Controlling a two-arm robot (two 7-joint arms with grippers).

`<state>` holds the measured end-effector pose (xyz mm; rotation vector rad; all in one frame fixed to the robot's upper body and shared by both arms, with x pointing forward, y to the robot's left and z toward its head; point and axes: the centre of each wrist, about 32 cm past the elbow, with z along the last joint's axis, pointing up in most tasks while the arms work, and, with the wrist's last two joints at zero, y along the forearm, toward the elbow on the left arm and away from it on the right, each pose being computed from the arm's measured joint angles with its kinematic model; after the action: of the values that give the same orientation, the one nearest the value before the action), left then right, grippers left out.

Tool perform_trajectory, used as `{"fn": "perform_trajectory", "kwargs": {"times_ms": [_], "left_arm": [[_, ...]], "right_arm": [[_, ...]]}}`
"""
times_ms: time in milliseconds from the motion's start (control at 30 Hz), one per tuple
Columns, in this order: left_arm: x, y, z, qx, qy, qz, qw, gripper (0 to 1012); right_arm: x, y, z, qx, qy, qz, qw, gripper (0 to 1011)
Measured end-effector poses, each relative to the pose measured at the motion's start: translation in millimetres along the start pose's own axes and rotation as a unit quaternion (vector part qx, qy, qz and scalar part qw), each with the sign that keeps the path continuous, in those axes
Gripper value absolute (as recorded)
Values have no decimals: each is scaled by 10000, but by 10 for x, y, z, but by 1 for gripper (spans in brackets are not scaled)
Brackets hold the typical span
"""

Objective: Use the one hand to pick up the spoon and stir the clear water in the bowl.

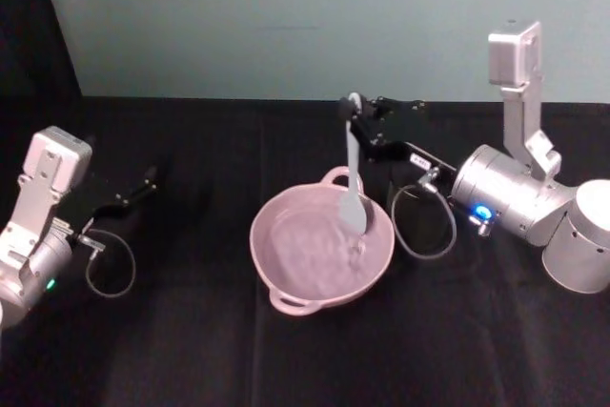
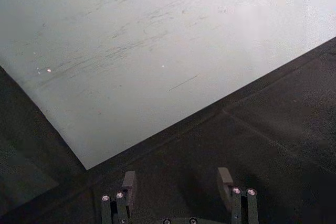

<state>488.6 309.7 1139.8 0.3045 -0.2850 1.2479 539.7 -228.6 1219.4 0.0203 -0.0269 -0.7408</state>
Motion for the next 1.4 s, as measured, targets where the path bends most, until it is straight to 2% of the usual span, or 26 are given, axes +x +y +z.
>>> {"fn": "perform_trajectory", "kwargs": {"times_ms": [233, 567, 767, 933, 1067, 1200, 1233, 1400], "left_arm": [[0, 0, 0, 0, 0, 0, 10000, 1011], [0, 0, 0, 0, 0, 0, 10000, 1011], [0, 0, 0, 0, 0, 0, 10000, 1011], [0, 0, 0, 0, 0, 0, 10000, 1011], [0, 0, 0, 0, 0, 0, 10000, 1011], [0, 0, 0, 0, 0, 0, 10000, 1011], [0, 0, 0, 0, 0, 0, 10000, 1011], [0, 0, 0, 0, 0, 0, 10000, 1011]], "right_arm": [[-150, 44, 23, -143, -73, 420, 9990, 110], [-434, 256, 65, -263, -176, 1101, 9934, 110], [-477, 358, 46, -240, -155, 1179, 9926, 110], [-430, 427, 0, -180, -83, 1106, 9937, 110], [-338, 475, -54, -129, 8, 966, 9952, 110], [-218, 488, -114, -72, 141, 737, 9972, 110], [-159, 476, -139, -57, 194, 616, 9979, 110], [-9, 390, -146, 19, 256, 274, 9993, 110]]}}
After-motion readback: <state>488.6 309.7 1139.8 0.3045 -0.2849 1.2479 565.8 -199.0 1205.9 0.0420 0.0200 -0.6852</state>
